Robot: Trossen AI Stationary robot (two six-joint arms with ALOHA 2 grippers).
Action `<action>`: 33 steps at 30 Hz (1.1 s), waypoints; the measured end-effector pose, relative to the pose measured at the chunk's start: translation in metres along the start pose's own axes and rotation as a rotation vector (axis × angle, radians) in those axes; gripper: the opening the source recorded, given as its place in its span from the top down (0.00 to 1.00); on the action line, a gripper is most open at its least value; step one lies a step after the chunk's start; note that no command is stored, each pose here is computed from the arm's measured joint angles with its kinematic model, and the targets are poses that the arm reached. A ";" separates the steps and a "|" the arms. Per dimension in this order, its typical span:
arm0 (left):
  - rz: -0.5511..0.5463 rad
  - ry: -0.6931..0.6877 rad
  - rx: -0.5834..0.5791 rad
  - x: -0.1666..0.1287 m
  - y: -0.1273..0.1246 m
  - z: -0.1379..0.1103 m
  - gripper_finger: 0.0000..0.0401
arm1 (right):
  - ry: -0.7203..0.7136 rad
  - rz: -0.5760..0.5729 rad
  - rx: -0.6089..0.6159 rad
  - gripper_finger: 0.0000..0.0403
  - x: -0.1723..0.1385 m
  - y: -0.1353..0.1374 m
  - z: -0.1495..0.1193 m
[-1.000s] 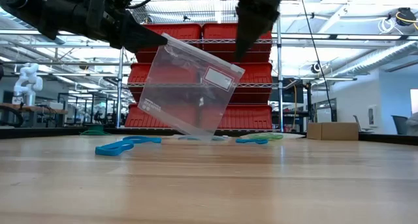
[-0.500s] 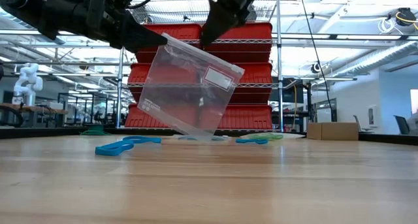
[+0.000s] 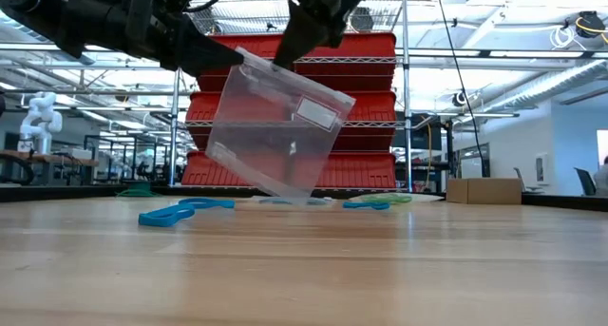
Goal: Sort rubber bands
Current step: Open the bottom zip bag
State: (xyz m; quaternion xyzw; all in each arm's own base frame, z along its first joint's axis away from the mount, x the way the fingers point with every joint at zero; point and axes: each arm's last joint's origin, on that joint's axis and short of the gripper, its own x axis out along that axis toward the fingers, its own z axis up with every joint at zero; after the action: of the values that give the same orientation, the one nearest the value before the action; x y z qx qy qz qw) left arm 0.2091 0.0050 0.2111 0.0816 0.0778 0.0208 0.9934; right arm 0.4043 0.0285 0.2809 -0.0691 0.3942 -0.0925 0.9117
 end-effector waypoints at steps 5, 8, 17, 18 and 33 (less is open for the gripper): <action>0.001 -0.006 -0.001 0.000 0.000 0.001 1.00 | -0.004 0.032 0.000 1.00 0.015 0.006 -0.001; 0.001 -0.006 -0.001 0.000 0.000 0.001 1.00 | 0.011 0.030 -0.005 1.00 0.026 0.009 -0.004; -0.001 0.006 -0.026 0.000 0.000 -0.001 1.00 | 0.091 -0.119 -0.019 1.00 0.033 0.002 -0.014; -0.002 0.008 -0.026 0.000 0.000 -0.001 1.00 | 0.082 -0.113 0.000 1.00 0.032 0.000 -0.012; -0.003 0.016 -0.026 0.000 0.000 -0.002 1.00 | 0.020 0.011 0.108 1.00 0.068 0.014 -0.014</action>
State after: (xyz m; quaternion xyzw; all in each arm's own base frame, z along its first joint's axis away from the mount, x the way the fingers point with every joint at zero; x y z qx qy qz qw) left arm 0.2088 0.0049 0.2095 0.0682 0.0858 0.0208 0.9938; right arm 0.4415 0.0263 0.2200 -0.0166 0.3983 -0.1093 0.9106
